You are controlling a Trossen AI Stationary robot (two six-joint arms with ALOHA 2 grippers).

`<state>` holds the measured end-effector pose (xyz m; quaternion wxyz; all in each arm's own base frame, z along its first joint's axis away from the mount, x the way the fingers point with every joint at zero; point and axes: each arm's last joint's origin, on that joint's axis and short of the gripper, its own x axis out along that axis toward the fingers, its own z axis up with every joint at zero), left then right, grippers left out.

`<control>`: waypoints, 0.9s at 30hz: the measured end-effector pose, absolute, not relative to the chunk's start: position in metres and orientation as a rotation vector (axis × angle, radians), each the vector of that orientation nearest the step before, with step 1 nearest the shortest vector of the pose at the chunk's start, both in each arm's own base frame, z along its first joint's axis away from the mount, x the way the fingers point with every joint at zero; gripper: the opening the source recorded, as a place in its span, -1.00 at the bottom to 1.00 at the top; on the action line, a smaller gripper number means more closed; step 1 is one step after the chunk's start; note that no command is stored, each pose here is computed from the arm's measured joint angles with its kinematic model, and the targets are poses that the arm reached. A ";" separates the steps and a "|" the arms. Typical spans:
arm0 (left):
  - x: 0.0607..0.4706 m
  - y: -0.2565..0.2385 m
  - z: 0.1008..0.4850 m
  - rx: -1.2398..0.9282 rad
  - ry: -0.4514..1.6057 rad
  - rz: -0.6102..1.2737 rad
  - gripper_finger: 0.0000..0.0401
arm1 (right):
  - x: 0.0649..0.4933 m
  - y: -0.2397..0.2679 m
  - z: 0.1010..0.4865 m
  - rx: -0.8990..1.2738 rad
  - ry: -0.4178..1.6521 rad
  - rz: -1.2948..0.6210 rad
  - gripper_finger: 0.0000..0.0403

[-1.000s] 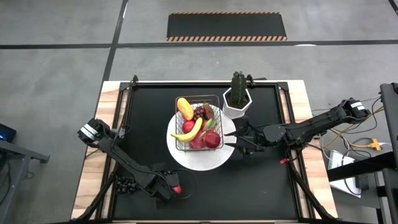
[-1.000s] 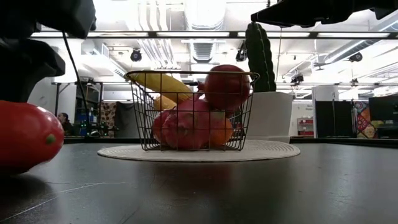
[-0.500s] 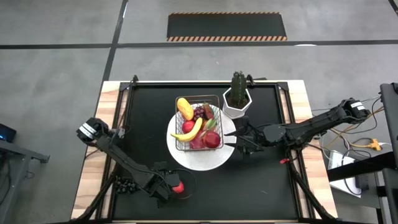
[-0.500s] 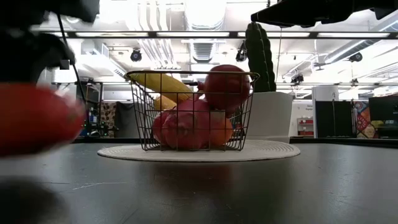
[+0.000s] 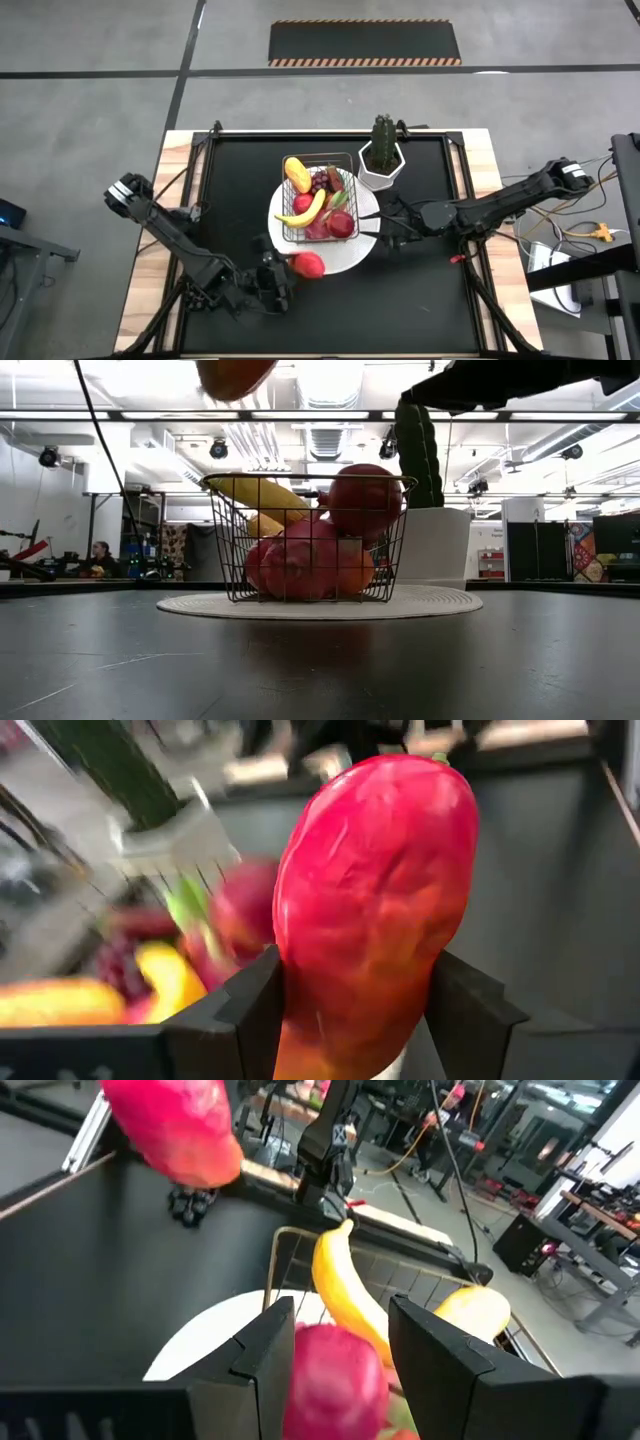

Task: Build produce basket
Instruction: Put the red mango into the gold wire basket

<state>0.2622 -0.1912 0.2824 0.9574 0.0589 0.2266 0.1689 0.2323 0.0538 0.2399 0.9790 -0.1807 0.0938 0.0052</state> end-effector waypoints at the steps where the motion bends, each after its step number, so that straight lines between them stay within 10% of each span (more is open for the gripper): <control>1: 0.265 -0.190 0.284 0.140 0.425 0.355 -0.10 | 0.233 0.054 0.240 -0.357 0.177 0.008 -0.25; 27: 0.305 -0.131 0.264 0.302 0.180 0.451 -0.03 | 0.263 0.066 0.248 -0.292 -0.120 0.104 0.57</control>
